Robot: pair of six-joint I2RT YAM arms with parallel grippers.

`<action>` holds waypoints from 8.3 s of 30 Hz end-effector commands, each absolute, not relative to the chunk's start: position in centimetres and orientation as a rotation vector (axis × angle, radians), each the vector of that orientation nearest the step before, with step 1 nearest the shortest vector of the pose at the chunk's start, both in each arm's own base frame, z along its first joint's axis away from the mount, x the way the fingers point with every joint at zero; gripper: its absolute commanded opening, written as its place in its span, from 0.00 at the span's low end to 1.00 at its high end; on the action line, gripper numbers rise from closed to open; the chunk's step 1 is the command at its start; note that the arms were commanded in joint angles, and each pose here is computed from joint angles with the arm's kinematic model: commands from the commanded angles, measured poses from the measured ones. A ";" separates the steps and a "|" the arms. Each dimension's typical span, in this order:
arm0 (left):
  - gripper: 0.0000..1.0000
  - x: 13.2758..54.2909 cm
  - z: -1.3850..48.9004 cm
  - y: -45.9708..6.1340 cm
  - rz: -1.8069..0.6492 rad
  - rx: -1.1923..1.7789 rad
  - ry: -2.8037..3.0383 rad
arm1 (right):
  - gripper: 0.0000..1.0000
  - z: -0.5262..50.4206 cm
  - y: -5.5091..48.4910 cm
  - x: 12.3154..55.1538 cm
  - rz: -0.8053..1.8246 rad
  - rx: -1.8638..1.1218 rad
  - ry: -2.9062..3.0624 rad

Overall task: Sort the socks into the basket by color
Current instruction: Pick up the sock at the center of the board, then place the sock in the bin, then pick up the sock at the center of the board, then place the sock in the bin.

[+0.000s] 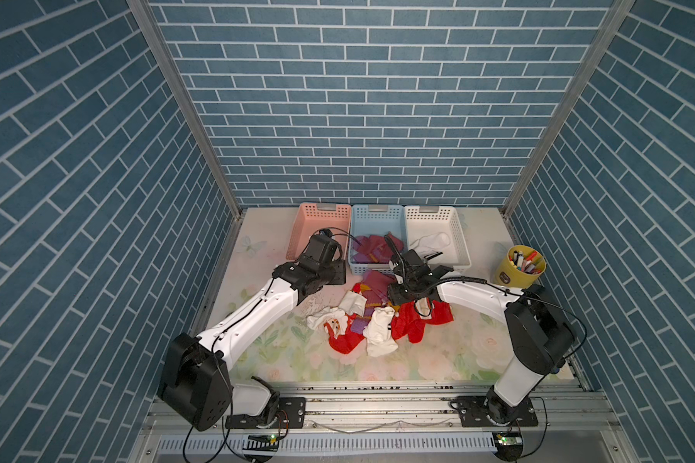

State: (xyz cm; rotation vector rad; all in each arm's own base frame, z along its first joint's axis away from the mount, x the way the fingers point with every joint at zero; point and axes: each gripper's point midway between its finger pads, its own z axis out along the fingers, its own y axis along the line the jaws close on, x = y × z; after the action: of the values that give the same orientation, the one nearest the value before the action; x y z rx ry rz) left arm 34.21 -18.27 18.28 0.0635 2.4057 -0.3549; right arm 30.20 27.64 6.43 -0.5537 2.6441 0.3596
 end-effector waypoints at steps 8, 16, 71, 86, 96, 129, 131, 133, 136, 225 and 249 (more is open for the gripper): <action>0.55 33.4 18.0 -17.6 -0.344 0.041 2.413 | 0.46 5.8 27.1 30.4 0.266 -0.561 2.666; 0.55 33.1 17.8 -17.4 -0.338 0.042 2.419 | 0.12 6.0 27.1 30.3 0.272 -0.561 2.663; 0.55 30.5 15.8 -16.3 -0.379 0.010 2.428 | 0.00 38.3 31.9 40.0 0.303 -0.640 1.998; 0.55 29.8 15.3 -16.1 -0.386 0.012 2.437 | 0.00 36.7 29.6 50.0 0.207 -0.546 2.012; 0.56 29.2 14.9 -15.8 -0.394 0.004 2.439 | 0.00 23.7 33.2 54.1 0.342 -0.557 2.214; 0.60 27.4 13.7 -16.7 -0.430 0.020 2.477 | 0.52 24.3 30.3 47.4 0.451 -0.467 2.249; 0.61 26.5 13.3 -17.2 -0.430 0.028 2.492 | 0.53 24.4 29.6 46.2 0.458 -0.455 2.250; 0.61 25.5 12.6 -17.8 -0.439 0.035 2.510 | 0.54 24.4 28.8 45.2 0.454 -0.448 2.251; 0.61 23.9 11.7 -19.0 -0.450 0.058 2.538 | 0.54 23.9 28.0 43.9 0.447 -0.441 2.267; 0.00 25.8 30.9 -26.4 -0.446 0.502 2.183 | 0.53 19.2 19.8 31.9 0.491 -0.193 2.309; 0.00 38.3 38.9 -32.5 -0.625 0.499 2.007 | 0.55 20.1 16.9 30.2 0.389 -0.161 2.280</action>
State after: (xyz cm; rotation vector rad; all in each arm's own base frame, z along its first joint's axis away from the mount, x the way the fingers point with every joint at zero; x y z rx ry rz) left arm 36.77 -31.68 38.12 0.4726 2.0421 -0.5674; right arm 30.71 17.74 20.14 -0.2007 2.2634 0.4187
